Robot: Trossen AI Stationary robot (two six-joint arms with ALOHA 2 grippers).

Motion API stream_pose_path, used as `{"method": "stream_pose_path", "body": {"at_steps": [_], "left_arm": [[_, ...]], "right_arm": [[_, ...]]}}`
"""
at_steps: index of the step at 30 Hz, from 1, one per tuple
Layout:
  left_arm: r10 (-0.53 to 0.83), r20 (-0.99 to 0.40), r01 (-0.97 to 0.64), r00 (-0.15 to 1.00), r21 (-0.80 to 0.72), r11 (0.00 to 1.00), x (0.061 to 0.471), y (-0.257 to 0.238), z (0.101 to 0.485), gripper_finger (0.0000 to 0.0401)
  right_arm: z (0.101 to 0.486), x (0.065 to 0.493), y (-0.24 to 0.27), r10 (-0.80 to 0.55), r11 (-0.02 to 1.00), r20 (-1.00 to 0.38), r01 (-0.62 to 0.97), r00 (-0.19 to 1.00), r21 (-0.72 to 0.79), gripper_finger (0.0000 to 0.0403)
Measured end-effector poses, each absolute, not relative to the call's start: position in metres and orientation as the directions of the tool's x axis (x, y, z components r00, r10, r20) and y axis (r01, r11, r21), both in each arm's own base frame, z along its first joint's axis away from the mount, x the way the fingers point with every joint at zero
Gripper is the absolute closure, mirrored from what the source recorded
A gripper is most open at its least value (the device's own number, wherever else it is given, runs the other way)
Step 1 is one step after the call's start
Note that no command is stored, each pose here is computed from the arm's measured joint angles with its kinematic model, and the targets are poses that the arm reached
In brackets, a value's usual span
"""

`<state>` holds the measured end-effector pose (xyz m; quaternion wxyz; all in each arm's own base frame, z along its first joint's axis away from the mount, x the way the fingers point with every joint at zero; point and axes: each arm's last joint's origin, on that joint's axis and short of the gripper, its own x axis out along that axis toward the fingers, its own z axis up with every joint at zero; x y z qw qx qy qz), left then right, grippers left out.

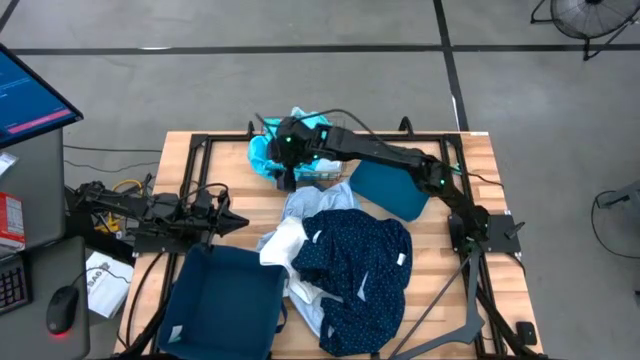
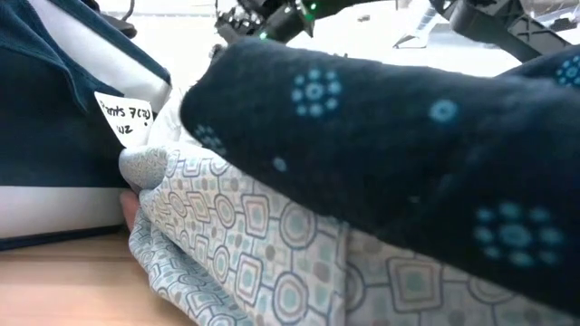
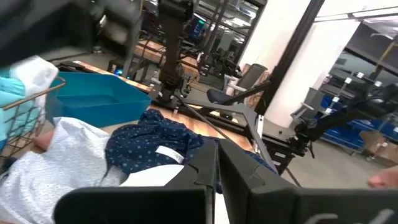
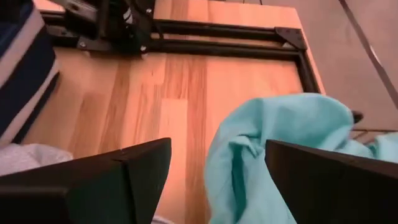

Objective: Pick & Place Cloths
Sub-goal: Put the light blue shorts into the gold basket

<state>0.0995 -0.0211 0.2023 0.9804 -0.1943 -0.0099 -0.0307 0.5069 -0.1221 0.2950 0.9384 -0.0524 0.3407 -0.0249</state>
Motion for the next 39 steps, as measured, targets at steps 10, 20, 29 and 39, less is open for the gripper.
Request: {"method": "stream_pose_path", "body": {"at_steps": [10, 20, 29, 39], "left_arm": [[-0.06, 0.031, 0.067, 0.998, -0.38, 0.922, 0.1, -0.021, 0.202, 0.04], [-0.06, 0.03, 0.067, 0.998, -0.376, 0.924, 0.1, -0.021, 0.202, 0.04], [-0.063, 0.03, 0.07, 0.998, -0.377, 0.924, 0.099, -0.021, 0.202, 0.04], [-0.062, 0.03, 0.069, 0.998, -0.378, 0.923, 0.1, -0.021, 0.202, 0.04]], "right_arm": [[0.269, 0.515, -0.145, -0.172, 0.984, -0.651, 0.092, 0.74, -0.155, 0.0148], [0.259, 0.512, -0.155, -0.177, 0.983, -0.666, 0.101, 0.725, -0.151, 0.0148], [0.242, 0.51, -0.164, -0.232, 0.973, -0.677, 0.168, 0.698, -0.159, 0.0152], [0.237, 0.505, -0.164, -0.185, 0.983, -0.73, 0.138, 0.658, -0.125, 0.0333]]}}
